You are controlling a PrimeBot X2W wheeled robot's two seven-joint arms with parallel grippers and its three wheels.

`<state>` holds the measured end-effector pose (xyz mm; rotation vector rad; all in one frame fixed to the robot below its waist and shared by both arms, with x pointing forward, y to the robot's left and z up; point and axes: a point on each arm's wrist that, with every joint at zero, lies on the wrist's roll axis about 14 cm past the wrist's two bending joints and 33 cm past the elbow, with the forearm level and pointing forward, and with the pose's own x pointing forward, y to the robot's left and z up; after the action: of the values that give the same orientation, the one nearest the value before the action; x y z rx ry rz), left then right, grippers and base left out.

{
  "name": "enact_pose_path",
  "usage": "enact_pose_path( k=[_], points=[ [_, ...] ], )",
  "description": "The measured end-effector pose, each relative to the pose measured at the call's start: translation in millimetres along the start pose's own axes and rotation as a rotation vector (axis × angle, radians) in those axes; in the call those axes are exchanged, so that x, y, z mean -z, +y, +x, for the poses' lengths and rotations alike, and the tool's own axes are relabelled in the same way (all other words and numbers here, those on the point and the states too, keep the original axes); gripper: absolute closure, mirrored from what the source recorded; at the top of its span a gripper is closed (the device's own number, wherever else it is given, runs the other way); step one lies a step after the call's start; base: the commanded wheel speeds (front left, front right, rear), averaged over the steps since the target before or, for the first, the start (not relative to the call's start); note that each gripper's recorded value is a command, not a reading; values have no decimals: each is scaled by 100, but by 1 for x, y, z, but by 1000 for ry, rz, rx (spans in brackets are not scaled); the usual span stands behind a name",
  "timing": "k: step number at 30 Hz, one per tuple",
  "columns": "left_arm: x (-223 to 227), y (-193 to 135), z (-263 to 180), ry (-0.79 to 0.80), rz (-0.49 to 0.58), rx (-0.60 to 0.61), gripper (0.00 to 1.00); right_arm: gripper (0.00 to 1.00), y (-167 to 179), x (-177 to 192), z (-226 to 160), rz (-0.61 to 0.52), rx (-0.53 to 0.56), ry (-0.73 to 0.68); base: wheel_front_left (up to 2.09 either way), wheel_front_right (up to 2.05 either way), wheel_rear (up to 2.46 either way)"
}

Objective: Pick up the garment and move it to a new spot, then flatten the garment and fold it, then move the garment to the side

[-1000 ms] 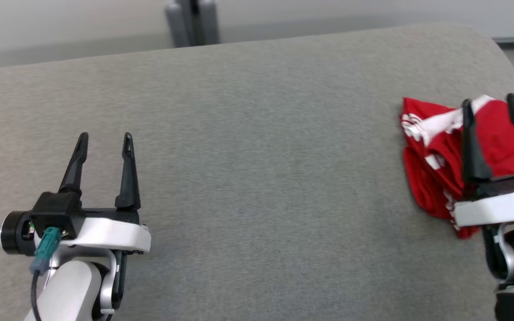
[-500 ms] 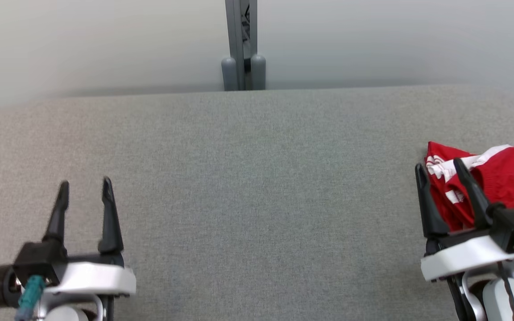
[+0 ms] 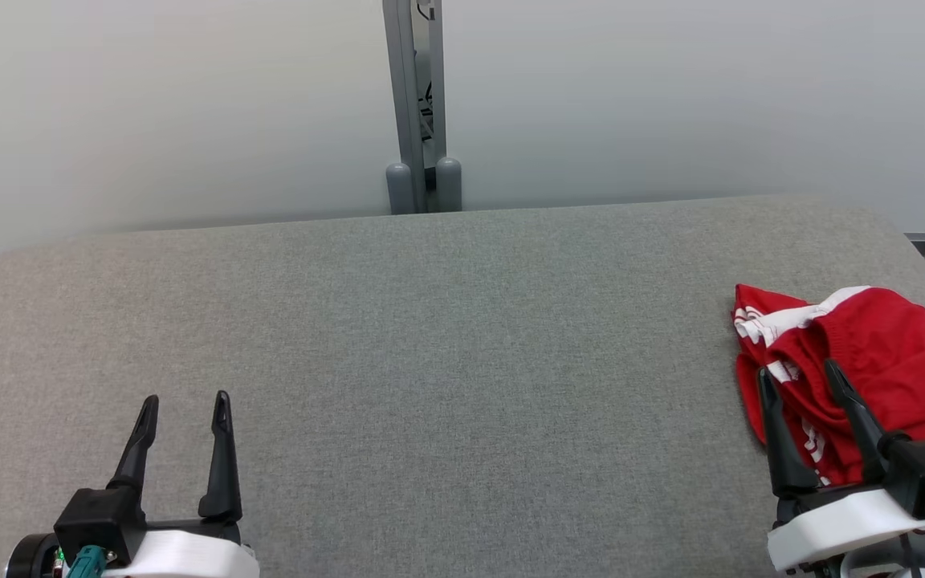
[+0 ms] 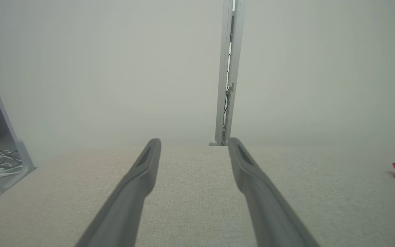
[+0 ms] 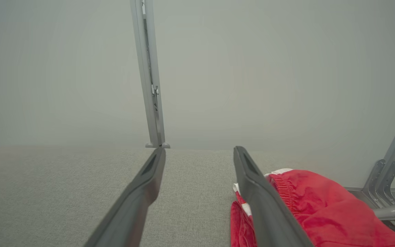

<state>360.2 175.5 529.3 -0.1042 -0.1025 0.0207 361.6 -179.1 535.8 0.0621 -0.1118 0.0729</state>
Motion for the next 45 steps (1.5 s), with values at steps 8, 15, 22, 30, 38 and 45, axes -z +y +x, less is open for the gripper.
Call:
enact_pose_path(
  k=[8,15,22,30,38,45],
  points=[
    [2,2,-1,10,7,20,0,0,3,-4,-1,2,-7,-9,0,0,0],
    [0,8,6,2,15,32,0,0,5,-3,1,1,-13,-6,0,0,0],
    [7,12,6,23,25,33,0,0,7,-1,3,7,-19,-2,0,0,0],
    [7,17,9,22,-2,4,0,0,7,1,4,16,-19,2,0,0,0],
    [8,19,10,22,-18,-10,0,0,6,1,4,18,-16,3,0,0,0],
    [7,19,10,19,-3,-10,0,0,6,1,4,22,-13,1,0,0,0]
  ],
)
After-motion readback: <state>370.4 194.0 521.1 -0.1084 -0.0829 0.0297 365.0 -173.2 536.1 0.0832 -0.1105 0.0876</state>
